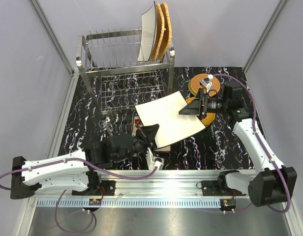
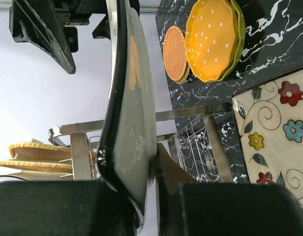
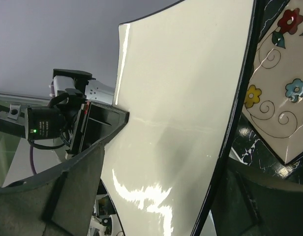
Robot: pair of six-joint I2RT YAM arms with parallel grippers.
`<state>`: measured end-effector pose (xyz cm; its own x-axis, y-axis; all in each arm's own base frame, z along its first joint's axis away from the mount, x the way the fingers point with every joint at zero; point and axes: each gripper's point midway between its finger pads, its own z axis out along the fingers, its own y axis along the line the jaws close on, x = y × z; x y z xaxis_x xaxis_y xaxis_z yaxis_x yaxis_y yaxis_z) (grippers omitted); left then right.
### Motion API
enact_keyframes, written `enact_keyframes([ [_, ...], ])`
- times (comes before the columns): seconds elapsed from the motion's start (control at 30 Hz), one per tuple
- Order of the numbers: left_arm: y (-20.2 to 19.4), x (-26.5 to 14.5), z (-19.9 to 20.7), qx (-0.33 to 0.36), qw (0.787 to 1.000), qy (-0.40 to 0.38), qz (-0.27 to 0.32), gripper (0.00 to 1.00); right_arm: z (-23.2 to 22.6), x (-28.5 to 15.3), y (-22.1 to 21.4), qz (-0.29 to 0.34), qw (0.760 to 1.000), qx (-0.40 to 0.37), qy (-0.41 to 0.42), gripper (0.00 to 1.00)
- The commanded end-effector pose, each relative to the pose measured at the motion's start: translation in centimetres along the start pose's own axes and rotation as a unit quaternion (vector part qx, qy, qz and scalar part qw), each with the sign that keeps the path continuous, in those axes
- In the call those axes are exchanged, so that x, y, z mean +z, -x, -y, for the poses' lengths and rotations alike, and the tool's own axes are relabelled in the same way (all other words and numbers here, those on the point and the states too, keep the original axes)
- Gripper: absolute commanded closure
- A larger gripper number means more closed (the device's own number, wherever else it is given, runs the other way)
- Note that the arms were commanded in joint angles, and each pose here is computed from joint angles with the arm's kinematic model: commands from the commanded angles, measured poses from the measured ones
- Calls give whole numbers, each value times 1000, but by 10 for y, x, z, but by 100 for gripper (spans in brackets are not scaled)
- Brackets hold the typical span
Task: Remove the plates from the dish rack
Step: Pass the plate from the left arm to the right
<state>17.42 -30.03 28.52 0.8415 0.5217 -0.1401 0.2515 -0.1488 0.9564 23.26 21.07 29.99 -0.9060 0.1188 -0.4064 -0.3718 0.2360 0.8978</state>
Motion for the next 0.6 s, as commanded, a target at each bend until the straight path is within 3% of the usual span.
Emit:
enact_keyframes([
  [0.0,9,-26,-71,6,993,114,18,100,-15,0,-9,-31,999,-10,37,16],
  [0.07,9,-25,-68,12,994,106,18,100,-15,0,-9,-36,999,-1,41,25],
  [0.1,9,-25,-66,13,994,103,19,100,-15,0,-11,-42,998,8,45,38],
  [0.3,10,-23,-58,18,996,86,22,100,-19,-1,-16,-66,995,29,67,65],
  [0.33,9,-23,-56,18,996,85,22,100,-19,-1,-16,-67,995,27,69,78],
  [0.4,9,-24,-55,17,996,84,22,100,-22,-2,-17,-69,994,30,73,92],
  [0.5,7,-24,-53,13,996,85,19,100,-23,-2,-18,-70,994,31,78,100],
  [0.57,6,-24,-52,0,996,93,16,91,-21,-2,-18,-67,994,29,78,100],
])
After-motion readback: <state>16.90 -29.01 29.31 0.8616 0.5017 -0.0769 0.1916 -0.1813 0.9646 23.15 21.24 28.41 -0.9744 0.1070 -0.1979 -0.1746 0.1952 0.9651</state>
